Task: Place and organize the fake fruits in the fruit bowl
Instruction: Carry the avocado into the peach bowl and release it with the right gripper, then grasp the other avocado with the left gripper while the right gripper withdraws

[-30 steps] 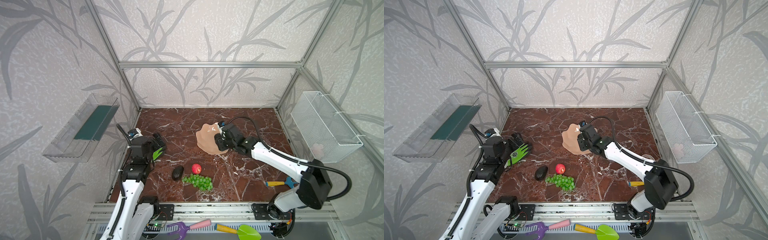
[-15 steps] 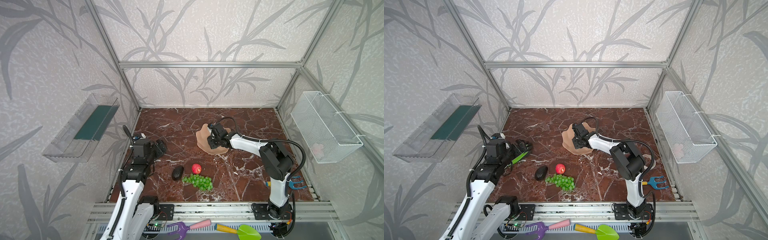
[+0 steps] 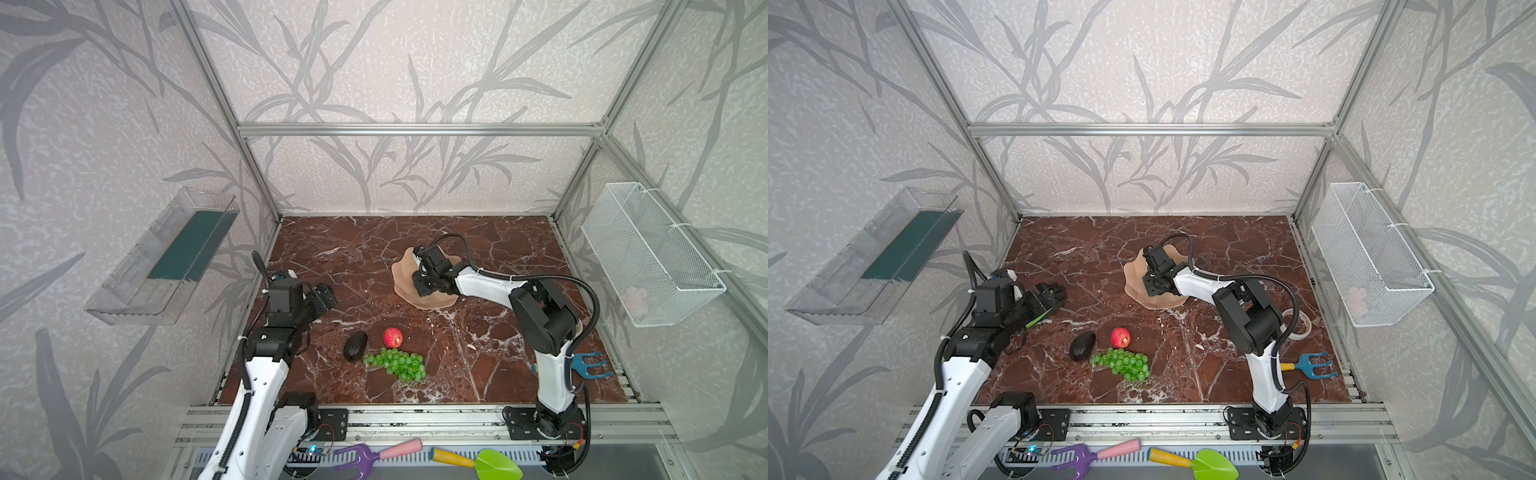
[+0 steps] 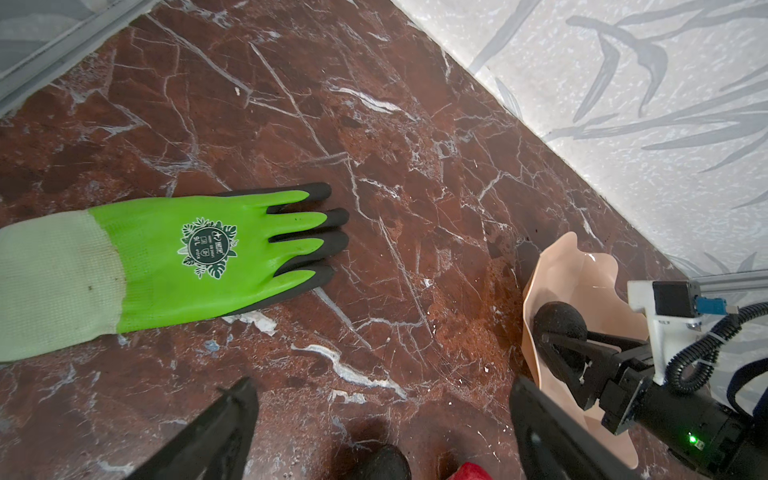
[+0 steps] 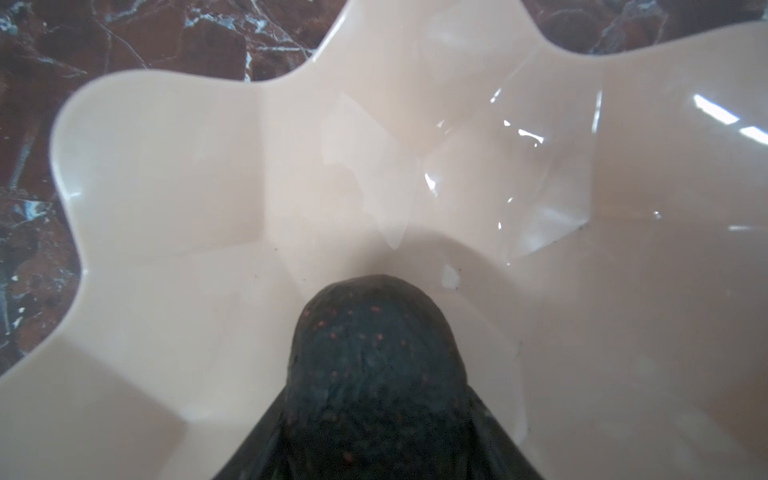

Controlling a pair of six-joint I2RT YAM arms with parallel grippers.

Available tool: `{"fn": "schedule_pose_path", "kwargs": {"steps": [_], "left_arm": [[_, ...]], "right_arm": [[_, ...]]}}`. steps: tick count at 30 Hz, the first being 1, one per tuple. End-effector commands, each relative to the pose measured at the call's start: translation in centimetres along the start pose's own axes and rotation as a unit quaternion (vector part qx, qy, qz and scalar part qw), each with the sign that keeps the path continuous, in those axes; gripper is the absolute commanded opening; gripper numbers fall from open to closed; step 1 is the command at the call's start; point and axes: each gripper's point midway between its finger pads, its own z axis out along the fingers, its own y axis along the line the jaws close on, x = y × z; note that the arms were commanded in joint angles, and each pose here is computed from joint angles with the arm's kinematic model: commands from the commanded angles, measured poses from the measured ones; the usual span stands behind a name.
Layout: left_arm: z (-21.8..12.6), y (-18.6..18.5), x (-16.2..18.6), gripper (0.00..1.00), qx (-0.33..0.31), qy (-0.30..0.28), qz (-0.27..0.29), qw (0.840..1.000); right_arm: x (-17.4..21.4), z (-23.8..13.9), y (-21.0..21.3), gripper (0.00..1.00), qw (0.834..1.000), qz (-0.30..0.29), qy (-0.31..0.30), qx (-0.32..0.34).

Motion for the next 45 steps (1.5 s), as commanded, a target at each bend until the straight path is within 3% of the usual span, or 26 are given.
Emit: {"fn": "schedule_pose_path", "kwargs": {"steps": [1, 8, 14, 22, 35, 45], "left_arm": [[0.0, -0.2, 1.5, 0.94, 0.011, 0.038, 0.004, 0.999], [-0.3, -0.1, 3.8, 0.92, 0.019, 0.091, 0.015, 0.996], [-0.8, -1.1, 6.8, 0.90, 0.034, 0.145, 0.042, 0.988], [-0.9, -1.3, 11.7, 0.88, -0.001, 0.216, 0.094, 0.972], [0.6, 0.6, 14.4, 0.88, -0.077, 0.221, 0.175, 0.956], [2.7, 0.6, 16.0, 0.87, -0.084, 0.242, 0.198, 0.946]], "right_arm": [[-0.7, 0.0, 0.2, 0.61, 1.000, 0.011, -0.012, -0.012], [-3.4, -3.5, 0.3, 0.83, 0.998, 0.022, -0.058, -0.026], [-5.8, -10.1, -0.6, 0.89, 0.990, 0.042, -0.134, -0.025], [-3.6, -16.3, -0.3, 0.97, 0.974, 0.079, -0.197, -0.076], [0.4, -17.1, -1.0, 0.97, 0.974, 0.103, -0.184, -0.078], [1.1, -17.0, -1.0, 0.97, 0.975, 0.100, -0.180, -0.080]]}}
